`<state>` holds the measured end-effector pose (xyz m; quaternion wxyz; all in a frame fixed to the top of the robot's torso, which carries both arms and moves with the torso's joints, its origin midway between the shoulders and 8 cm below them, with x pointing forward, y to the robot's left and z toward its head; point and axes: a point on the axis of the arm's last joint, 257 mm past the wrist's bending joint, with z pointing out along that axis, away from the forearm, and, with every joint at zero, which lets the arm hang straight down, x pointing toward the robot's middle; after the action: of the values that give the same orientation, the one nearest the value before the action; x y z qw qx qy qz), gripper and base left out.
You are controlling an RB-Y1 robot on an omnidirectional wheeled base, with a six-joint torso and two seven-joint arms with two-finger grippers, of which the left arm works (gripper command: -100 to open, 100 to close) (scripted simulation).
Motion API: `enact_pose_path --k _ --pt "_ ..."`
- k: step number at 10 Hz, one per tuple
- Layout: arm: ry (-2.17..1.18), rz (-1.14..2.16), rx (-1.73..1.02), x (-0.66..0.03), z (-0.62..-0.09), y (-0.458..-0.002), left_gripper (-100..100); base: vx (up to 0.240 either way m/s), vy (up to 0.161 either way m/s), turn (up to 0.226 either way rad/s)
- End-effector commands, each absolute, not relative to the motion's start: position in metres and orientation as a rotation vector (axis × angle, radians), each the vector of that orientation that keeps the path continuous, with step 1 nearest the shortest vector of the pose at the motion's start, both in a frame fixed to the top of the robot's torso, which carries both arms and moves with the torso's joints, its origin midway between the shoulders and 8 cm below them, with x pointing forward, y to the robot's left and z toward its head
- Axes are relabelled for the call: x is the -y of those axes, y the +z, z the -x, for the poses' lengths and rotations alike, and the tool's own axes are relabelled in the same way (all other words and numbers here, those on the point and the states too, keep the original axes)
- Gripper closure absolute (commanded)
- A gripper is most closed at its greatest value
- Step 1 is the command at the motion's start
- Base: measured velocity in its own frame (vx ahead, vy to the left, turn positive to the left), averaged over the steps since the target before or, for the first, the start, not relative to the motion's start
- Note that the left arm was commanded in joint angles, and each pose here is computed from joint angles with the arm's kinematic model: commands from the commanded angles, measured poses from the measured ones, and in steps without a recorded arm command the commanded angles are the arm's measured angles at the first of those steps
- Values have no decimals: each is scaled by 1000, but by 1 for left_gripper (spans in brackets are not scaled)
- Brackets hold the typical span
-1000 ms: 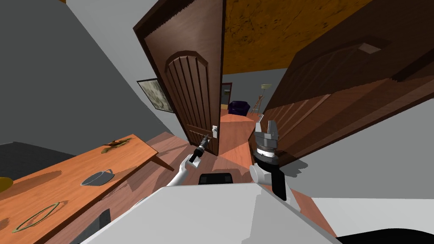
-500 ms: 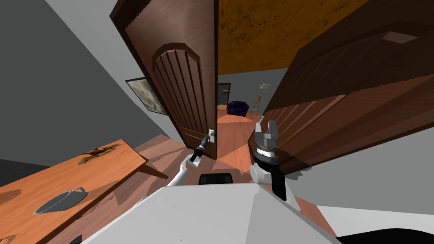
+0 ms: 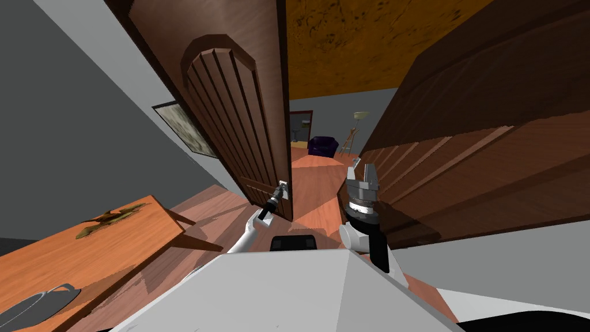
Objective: Push the door open
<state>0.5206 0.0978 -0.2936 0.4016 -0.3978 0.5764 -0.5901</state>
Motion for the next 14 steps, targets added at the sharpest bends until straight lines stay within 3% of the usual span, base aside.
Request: enact_pose_path --k 1,6,14 --pt "-1488 1009 -1461 -98 -520 -296 100 -37 20 -6" --pt "-1477 1014 -1452 -104 -524 -295 100 8 -9 0" --pt "-1413 1052 -1398 -138 -541 -293 100 147 -116 44"
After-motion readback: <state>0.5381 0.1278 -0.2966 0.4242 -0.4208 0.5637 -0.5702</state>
